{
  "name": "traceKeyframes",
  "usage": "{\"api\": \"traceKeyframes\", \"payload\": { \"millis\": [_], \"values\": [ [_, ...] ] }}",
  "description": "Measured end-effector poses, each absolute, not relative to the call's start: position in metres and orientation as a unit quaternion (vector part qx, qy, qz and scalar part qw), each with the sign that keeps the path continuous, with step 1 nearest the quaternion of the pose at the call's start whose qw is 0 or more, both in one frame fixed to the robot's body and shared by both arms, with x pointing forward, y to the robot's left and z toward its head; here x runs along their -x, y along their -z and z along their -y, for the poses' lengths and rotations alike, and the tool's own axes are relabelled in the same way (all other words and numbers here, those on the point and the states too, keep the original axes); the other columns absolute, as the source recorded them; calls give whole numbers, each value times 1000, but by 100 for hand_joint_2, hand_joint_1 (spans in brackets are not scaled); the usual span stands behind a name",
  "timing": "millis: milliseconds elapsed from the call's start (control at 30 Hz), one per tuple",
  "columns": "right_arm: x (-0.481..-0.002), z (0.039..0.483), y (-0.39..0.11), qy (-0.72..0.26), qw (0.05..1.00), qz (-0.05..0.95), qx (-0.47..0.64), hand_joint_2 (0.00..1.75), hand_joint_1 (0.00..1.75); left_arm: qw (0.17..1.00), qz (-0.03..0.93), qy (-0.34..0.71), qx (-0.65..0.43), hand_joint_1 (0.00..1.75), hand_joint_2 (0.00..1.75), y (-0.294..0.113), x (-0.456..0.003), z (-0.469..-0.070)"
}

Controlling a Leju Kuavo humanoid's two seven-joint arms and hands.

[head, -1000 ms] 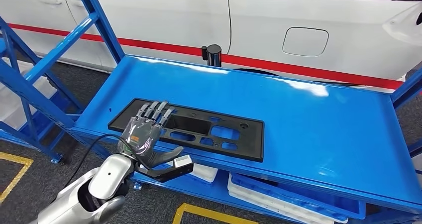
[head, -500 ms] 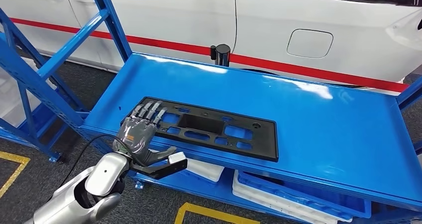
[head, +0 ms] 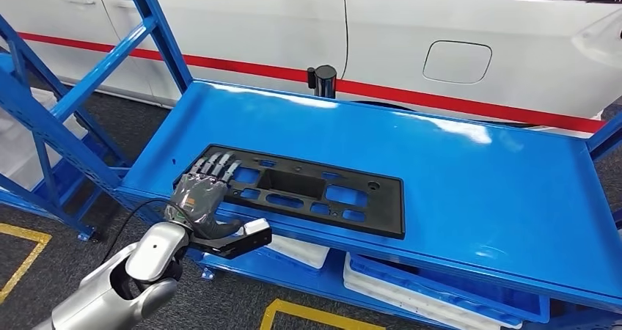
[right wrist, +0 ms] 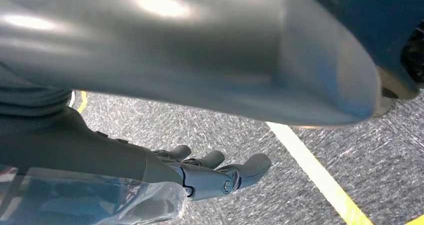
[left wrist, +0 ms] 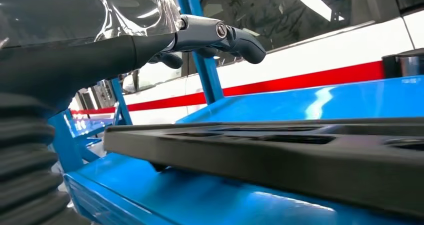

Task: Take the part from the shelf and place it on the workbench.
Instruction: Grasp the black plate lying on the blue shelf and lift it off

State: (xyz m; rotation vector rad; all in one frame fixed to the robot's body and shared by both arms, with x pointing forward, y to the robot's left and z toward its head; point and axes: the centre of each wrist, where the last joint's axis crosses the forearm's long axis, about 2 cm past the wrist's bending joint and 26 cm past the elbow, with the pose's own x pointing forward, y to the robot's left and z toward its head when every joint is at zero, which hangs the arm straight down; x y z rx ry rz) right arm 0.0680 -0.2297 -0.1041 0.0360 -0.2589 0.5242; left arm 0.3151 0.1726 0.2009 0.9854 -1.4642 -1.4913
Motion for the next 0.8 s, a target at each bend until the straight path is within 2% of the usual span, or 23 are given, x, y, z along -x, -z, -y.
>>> {"api": "traceKeyframes", "payload": {
  "millis": [800],
  "values": [
    [-68, 230, 104, -268, 954, 130, -17, 0, 0, 440, 582, 577, -366, 0, 175, -194, -331, -195]
  ]
}}
